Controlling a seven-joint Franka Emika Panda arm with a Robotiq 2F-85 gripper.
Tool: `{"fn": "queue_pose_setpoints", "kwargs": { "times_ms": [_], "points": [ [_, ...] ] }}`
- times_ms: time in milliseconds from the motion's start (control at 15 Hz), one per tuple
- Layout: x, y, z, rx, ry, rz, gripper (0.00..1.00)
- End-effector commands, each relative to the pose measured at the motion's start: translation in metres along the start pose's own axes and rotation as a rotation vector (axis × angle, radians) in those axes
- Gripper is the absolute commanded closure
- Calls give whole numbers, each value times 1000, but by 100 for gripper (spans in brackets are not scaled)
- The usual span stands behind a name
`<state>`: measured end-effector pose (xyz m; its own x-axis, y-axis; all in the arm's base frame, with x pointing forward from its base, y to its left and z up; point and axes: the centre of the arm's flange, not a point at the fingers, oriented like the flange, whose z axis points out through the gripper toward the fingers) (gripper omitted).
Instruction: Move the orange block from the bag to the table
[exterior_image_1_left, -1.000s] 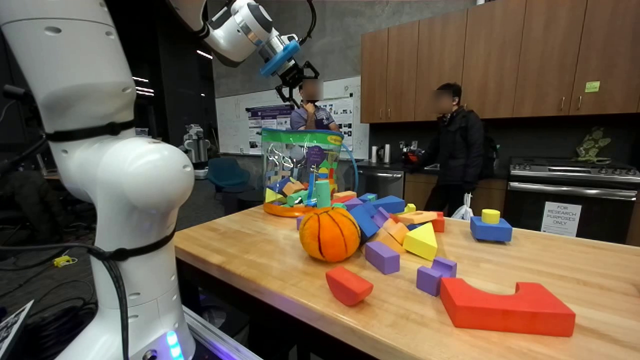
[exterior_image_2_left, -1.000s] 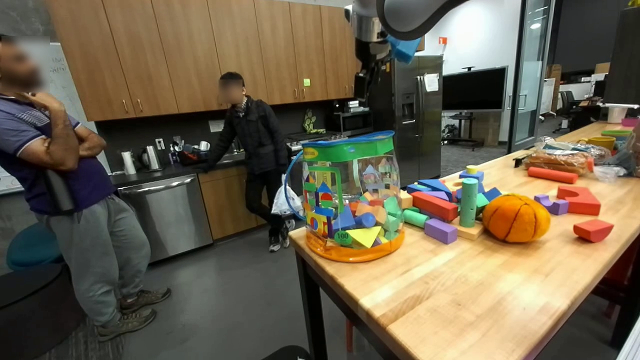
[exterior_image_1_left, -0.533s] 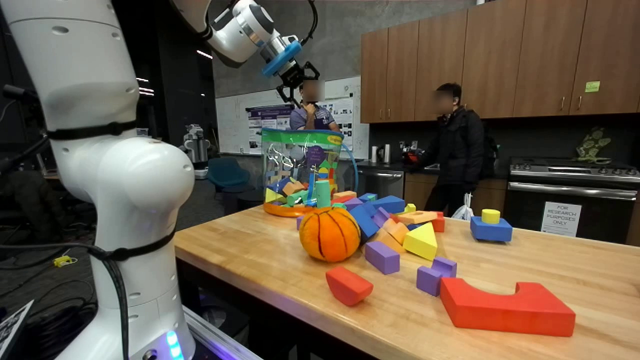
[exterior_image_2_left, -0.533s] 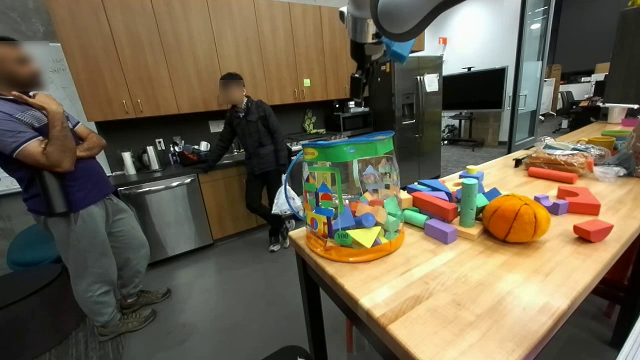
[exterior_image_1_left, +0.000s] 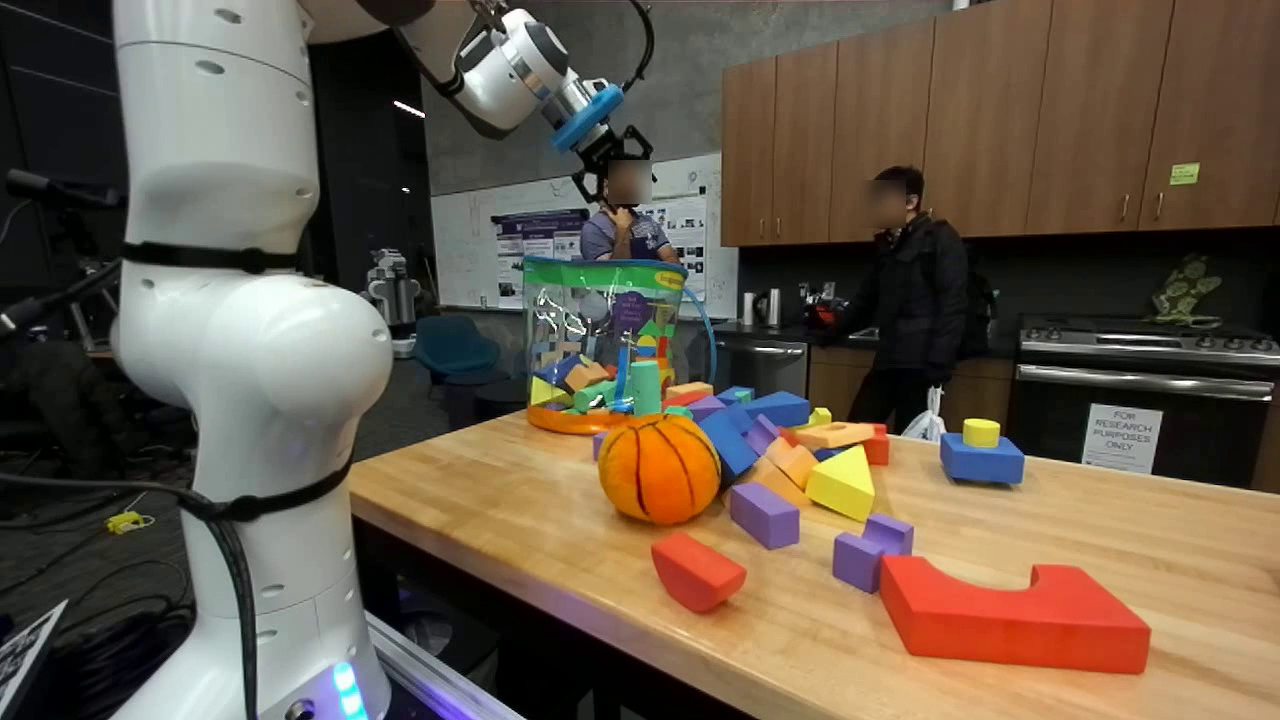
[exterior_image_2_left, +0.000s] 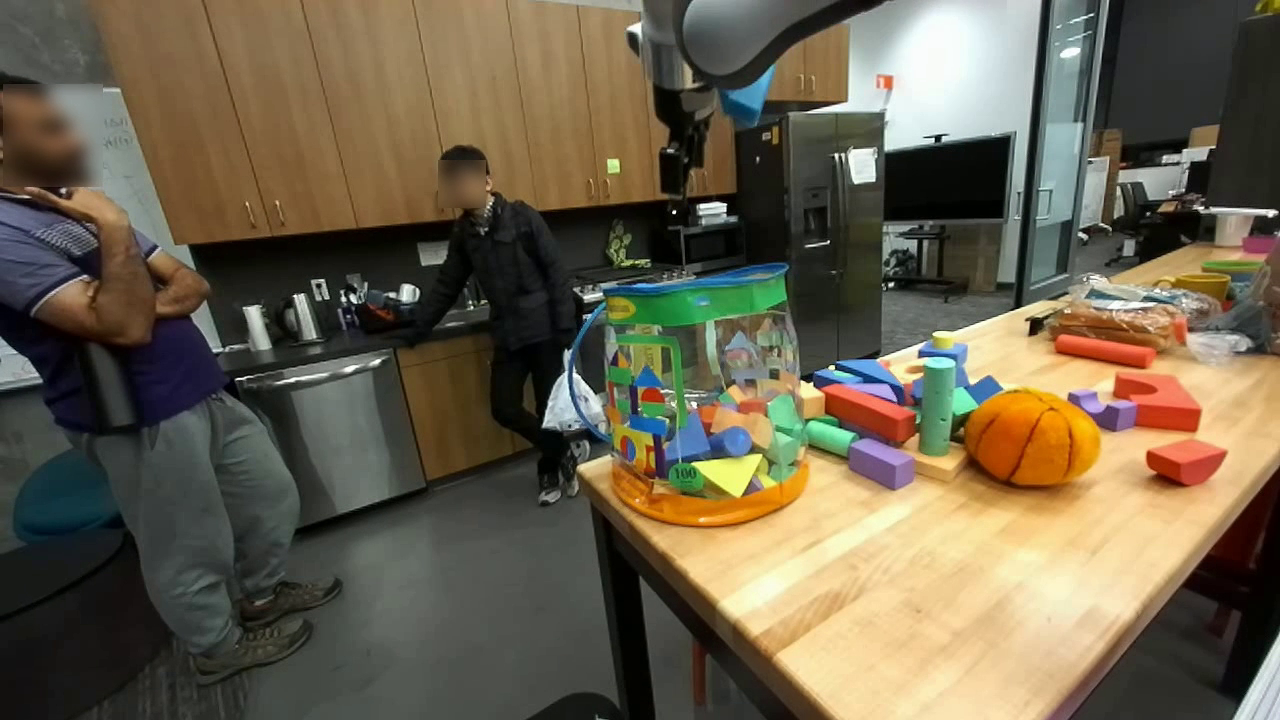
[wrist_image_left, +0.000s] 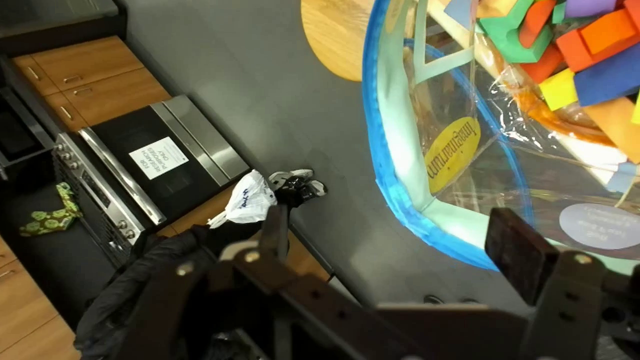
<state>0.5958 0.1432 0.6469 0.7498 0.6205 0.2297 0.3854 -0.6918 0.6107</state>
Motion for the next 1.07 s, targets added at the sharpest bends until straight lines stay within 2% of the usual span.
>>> {"fn": "queue_pose_setpoints", "kwargs": {
  "times_ms": [0,267,467,733,1000],
  "points": [
    [37,-12,24,83,-60,-95,0],
    [35,-46,43,218,-135,-169,0],
    [27,-57,51,306,-184,-180,0],
    [21,-53,48,420,-159,-37,0],
    [19,-64,61,496,-148,109,0]
  ]
}}
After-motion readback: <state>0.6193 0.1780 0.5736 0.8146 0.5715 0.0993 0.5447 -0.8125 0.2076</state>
